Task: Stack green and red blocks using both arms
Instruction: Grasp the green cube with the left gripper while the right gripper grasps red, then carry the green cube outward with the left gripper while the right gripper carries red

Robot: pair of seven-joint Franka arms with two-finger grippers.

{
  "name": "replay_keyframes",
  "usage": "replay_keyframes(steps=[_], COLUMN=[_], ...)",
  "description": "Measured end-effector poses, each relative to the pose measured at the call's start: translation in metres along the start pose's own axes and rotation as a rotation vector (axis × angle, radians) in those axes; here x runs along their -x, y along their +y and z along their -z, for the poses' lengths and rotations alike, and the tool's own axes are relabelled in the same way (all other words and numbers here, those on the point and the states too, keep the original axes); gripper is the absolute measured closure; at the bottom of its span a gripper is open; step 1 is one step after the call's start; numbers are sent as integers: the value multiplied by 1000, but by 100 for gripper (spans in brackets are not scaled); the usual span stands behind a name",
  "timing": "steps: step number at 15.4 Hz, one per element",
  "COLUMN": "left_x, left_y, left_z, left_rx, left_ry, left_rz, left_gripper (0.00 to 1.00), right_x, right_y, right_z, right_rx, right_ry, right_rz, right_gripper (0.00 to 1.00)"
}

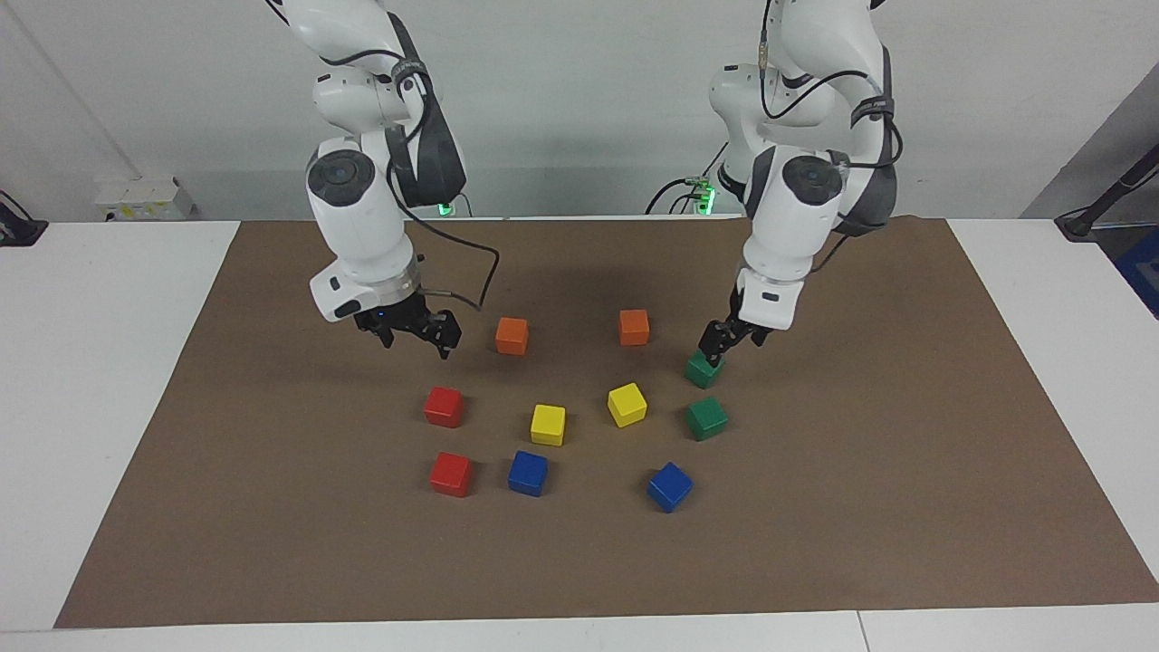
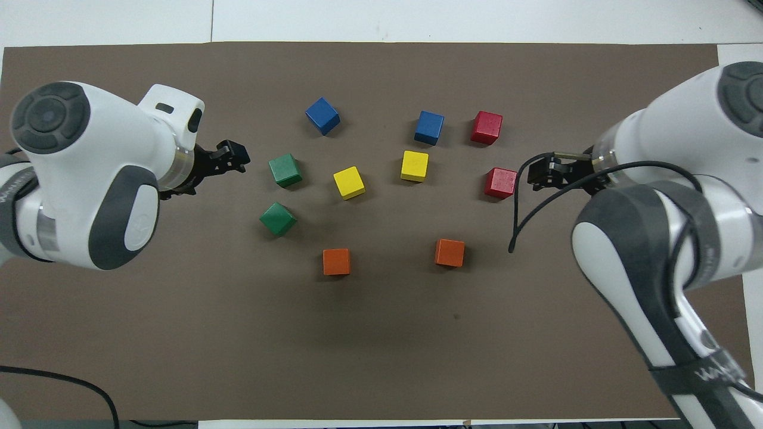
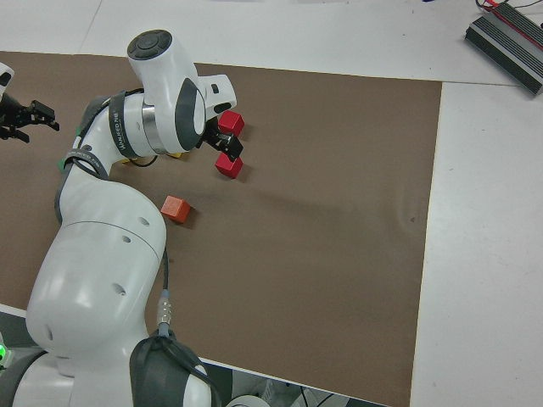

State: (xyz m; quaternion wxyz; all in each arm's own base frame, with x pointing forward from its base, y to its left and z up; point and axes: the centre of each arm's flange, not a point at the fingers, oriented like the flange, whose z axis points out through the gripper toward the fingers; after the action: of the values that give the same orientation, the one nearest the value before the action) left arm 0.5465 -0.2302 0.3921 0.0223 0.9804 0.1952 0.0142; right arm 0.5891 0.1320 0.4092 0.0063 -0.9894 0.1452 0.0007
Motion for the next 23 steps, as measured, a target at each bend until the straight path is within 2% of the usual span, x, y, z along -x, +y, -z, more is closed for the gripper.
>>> replay_keyframes(steps=[2,5,11,12,15,17,18,19,21,22,23], left_x=[11,13,6,7,17,26,26,21,-10,-33,-60], left_y=[4,3,-13,-13,-6,3,3,0,-24,-44,-71], left_z=[-33,-64,-88,-90,-92,-92,-92,-90,-80,-72,-64], left_rx=[-30,-43,-43,-45,-50,-51,-54,-63,-95,-101,-101], left_ry=[-32,-44,-36,-37,-41,-40,-35,-25,-16,-20,-21], left_rz=[6,15,57,79,134,154,150,142,70,13,-44], left_gripper=[0,0,0,8,44,45,45,45,45,45,45], right_x=[-5,-9,-14,-13,-11,-11,-10,-9,-8,-8,-8], right_y=[-2,-4,-11,-14,-19,-19,-19,-18,-18,-17,-17], right_z=[-24,-40,-86,-92,-101,-106,-109,-112,-114,-114,-114], right_rx=[0,-5,-3,0,4,-2,-4,-5,-5,-5,-5], right_ry=[2,10,7,3,-3,7,9,12,12,12,12], right_rz=[-24,-51,-60,-56,-52,-51,-51,-51,-51,-51,-51], right_gripper=[0,0,0,0,0,0,7,18,40,45,45])
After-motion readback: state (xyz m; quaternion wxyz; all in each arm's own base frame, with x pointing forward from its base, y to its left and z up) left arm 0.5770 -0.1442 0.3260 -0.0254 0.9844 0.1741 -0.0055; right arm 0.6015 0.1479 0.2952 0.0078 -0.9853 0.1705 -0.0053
